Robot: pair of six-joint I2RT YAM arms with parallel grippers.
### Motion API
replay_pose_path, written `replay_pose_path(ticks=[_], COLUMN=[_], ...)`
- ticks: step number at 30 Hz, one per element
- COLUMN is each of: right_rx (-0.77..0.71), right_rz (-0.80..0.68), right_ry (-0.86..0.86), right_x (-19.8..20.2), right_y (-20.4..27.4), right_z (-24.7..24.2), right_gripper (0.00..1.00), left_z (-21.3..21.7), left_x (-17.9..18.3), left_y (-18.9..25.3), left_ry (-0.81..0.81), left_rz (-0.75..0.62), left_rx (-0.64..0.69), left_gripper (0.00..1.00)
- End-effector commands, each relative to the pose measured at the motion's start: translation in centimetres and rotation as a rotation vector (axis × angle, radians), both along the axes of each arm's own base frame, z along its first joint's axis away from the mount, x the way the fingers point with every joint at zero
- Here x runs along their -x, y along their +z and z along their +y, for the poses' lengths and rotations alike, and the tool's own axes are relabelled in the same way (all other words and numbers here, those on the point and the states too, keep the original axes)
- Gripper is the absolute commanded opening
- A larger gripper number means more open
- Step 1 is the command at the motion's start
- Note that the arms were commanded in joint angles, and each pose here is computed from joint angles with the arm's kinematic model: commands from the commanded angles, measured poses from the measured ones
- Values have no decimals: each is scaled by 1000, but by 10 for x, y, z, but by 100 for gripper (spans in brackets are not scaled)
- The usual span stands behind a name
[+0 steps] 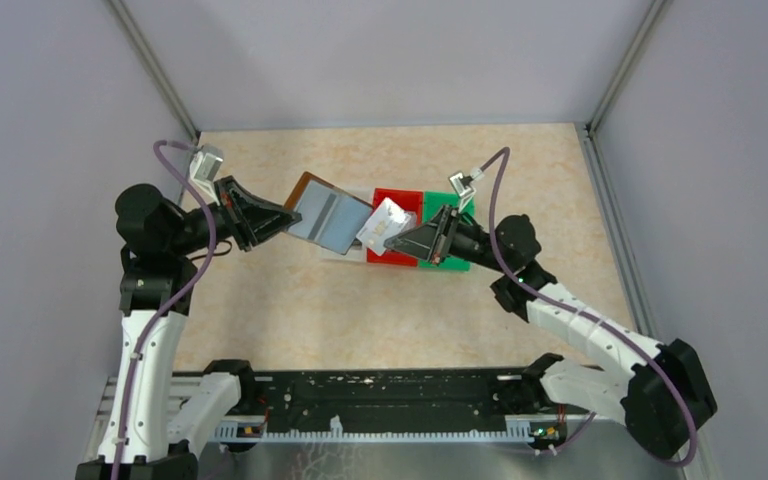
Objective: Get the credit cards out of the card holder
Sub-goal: Remove the credit card from the card holder, then place the credit card in the storage box.
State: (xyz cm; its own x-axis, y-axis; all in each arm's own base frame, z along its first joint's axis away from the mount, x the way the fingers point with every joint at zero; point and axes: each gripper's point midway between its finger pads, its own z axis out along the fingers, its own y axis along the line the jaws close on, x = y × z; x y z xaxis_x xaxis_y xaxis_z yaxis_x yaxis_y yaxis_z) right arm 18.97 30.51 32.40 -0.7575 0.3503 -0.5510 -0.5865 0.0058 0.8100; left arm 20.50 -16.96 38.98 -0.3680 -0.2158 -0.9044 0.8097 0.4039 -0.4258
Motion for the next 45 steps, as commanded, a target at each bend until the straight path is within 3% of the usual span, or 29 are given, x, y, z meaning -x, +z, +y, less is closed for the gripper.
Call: replay_pose_path(ticks=[1, 11, 22, 30, 45], right_rx=[181, 549, 769, 873, 977], right_rz=[48, 118, 170, 186, 193], right_ry=[-40, -172, -181, -210, -300], right_x=[-7, -62, -141, -180, -196], right_y=[-35, -95, -150, -187, -208], right_z=[-22, -46, -25, -20, -36], right_gripper=[0, 0, 0, 0, 0], left_z=[0, -2, -2, -3, -4], left_x=[4, 10, 17, 20, 27], left_y=[13, 22, 26, 28, 30], left_ry=[-12, -30, -42, -50, -64], left_rz=[-82, -92, -108, -101, -110], left_rx=[-22, -7, -5, 4, 9], left_gripper=[0, 0, 0, 0, 0])
